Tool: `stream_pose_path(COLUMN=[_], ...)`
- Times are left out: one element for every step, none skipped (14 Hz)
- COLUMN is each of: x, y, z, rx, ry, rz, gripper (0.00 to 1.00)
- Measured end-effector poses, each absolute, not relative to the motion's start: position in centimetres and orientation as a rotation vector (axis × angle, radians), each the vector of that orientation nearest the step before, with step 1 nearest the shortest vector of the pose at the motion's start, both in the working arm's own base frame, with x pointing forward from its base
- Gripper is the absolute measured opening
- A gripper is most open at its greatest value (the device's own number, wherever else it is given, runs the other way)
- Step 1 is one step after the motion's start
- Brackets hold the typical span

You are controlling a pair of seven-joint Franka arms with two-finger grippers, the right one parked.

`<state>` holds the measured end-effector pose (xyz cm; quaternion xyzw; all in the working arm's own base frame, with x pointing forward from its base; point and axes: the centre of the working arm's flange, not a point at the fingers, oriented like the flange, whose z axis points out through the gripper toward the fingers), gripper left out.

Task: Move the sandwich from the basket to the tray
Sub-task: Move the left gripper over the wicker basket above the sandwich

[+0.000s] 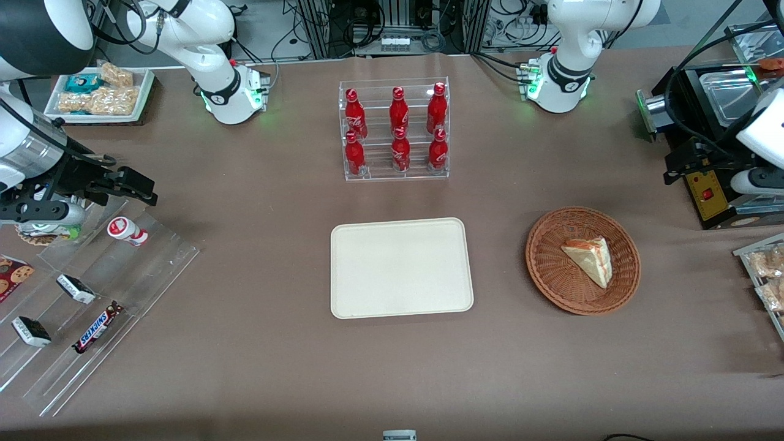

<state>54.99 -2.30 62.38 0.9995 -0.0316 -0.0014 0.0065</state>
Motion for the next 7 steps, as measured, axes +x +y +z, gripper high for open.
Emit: stream_pose_path(x=[54.95,54.86,54.77,54.73,54.72,54.72,54.72], y=[-2.85,-3.24,-3.41,-3.42,-3.38,-3.37,-3.37], z=[62.36,62.31,62.24,62.21,62.2,62.2,62.19], rx=[3.127,3.128,3.128,3.128,3.128,3.128,3.128], ry=[-0.096,-0.095,-0.092,-0.089,-0.086,-0.083,-0.081], rz=[-0.007,-0.017,-0.03,-0.035,-0.037,-0.037,-0.037], gripper=[1.0,1.0,1.0,1.0,1.0,1.0,1.0])
